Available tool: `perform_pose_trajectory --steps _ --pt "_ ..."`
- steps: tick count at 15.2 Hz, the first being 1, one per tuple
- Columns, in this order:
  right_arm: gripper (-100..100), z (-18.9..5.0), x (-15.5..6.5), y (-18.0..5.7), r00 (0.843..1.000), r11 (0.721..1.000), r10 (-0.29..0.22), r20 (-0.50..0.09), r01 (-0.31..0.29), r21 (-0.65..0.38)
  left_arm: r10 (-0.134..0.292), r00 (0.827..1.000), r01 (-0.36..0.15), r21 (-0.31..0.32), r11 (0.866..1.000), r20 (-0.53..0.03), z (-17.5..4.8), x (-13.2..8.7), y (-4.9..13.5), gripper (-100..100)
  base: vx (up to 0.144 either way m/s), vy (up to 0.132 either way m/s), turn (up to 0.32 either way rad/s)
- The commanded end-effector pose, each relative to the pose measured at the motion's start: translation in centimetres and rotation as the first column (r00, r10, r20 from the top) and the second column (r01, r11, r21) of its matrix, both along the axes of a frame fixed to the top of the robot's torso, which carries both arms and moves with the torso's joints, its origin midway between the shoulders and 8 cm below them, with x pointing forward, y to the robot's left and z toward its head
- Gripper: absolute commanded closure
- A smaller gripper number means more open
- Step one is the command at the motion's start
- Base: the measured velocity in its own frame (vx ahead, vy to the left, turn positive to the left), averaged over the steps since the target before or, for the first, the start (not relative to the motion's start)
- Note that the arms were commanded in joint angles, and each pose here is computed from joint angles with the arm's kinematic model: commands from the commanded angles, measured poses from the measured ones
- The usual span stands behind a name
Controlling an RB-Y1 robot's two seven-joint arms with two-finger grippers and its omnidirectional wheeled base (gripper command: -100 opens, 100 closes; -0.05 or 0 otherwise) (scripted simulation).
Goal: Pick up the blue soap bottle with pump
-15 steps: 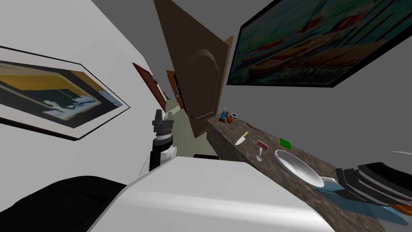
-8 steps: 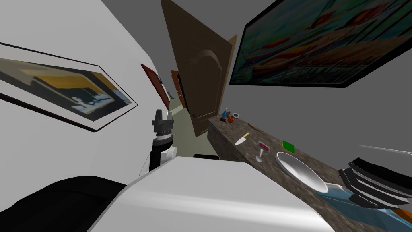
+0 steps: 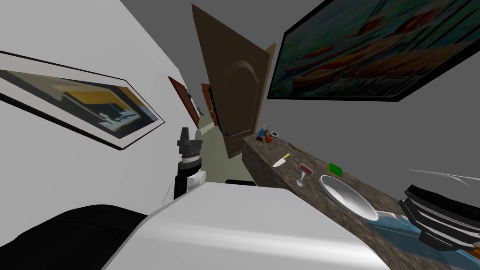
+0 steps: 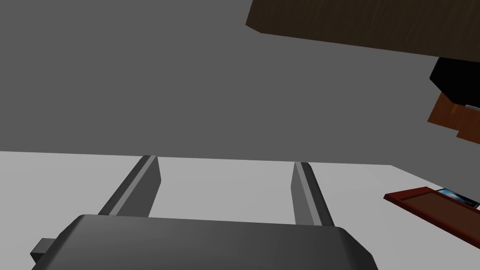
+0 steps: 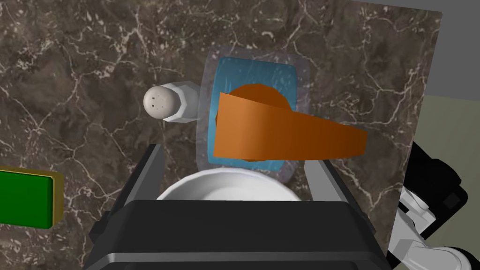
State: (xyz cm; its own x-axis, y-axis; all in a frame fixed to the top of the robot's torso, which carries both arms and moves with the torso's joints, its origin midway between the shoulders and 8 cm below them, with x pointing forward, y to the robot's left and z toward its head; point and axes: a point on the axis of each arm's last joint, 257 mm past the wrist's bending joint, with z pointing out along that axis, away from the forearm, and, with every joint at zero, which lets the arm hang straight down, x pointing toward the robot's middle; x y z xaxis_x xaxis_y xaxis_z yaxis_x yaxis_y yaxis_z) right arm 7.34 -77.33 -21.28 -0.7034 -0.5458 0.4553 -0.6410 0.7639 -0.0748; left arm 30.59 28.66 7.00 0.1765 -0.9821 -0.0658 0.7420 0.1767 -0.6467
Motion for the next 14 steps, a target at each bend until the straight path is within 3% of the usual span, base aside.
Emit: perform_pose_trajectory --steps 1,11,12,14 --pt "-100 -0.3 -0.1 -0.4 1.0 1.0 0.0 -0.002 0.0 0.001 0.0 1.0 0.0 0.0 1.0 0.0 0.0 0.0 0.0 0 0.019 0.025 -0.001" --pt "-100 -1.4 -0.7 -1.9 1.0 1.0 0.001 -0.007 -0.001 -0.004 0.0 1.0 0.0 0.0 1.0 0.0 0.0 0.0 0.0 0 0.011 0.02 0.002" --pt "100 -1.4 -0.7 -2.0 1.0 1.0 0.003 -0.006 -0.003 -0.004 0.0 1.0 0.0 0.0 1.0 0.0 0.0 0.0 0.0 0 0.0 0.0 0.0" --pt "100 -1.4 -0.8 -1.9 1.0 1.0 0.003 -0.009 -0.003 -0.002 0.0 1.0 0.0 0.0 1.0 0.0 0.0 0.0 0.0 0 0.0 0.003 -0.006"
